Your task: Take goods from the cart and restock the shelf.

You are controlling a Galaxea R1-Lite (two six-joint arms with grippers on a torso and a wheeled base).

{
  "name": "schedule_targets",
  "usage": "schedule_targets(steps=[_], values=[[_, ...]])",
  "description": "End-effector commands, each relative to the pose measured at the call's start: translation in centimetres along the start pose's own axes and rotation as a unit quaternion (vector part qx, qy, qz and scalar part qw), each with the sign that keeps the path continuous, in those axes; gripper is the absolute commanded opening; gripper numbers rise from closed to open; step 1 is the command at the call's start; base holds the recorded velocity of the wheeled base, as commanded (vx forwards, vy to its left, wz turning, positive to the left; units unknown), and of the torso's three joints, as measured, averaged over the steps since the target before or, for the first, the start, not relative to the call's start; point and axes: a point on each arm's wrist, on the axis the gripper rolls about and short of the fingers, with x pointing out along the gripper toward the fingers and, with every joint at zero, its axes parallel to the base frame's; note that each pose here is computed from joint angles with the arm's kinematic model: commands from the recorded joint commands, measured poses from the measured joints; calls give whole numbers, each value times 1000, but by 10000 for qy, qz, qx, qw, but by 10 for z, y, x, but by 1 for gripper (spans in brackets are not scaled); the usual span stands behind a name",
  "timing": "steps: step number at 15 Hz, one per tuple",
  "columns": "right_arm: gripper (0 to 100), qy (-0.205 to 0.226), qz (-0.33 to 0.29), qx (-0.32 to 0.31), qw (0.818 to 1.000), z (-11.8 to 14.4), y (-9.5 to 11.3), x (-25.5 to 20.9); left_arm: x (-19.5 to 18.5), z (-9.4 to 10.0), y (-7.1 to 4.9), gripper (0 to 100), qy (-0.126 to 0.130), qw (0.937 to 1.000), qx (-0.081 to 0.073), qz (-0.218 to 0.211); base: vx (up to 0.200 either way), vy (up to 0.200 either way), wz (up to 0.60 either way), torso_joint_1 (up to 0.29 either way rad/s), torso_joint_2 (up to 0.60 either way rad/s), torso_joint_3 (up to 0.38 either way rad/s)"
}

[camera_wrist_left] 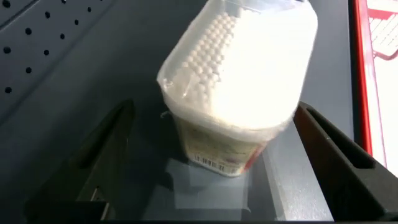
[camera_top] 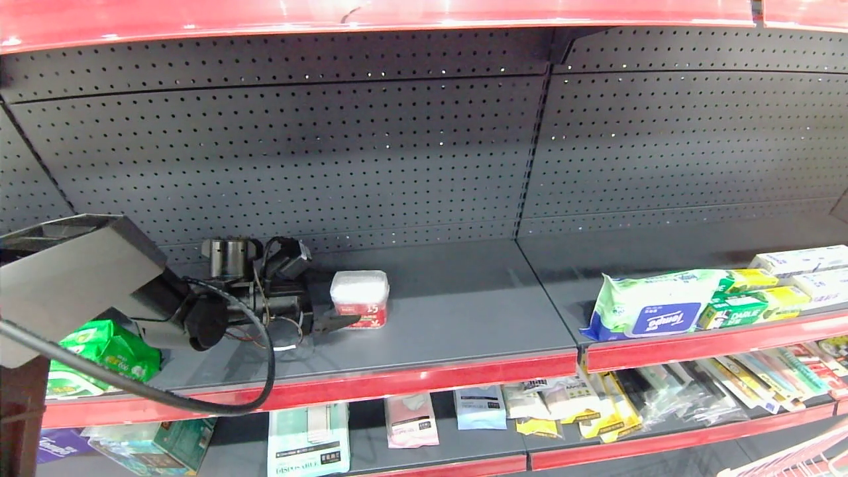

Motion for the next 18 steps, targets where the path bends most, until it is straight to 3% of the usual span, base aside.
schedule_targets(steps=[1,10,18], values=[[0,-9,1,-3,10000,1,0,0,2,-2,-2,100,2,10000,-39,-23,0,0,0,0,0,0],[0,-24,-3,-17,10000,2,0,0,18,-3,-3,100,-42,9999,135,-18,0,0,0,0,0,0],[0,-29,-12,-62,10000,2,0,-1,33,1,-6,100,-54,9999,114,-68,0,0,0,0,0,0]])
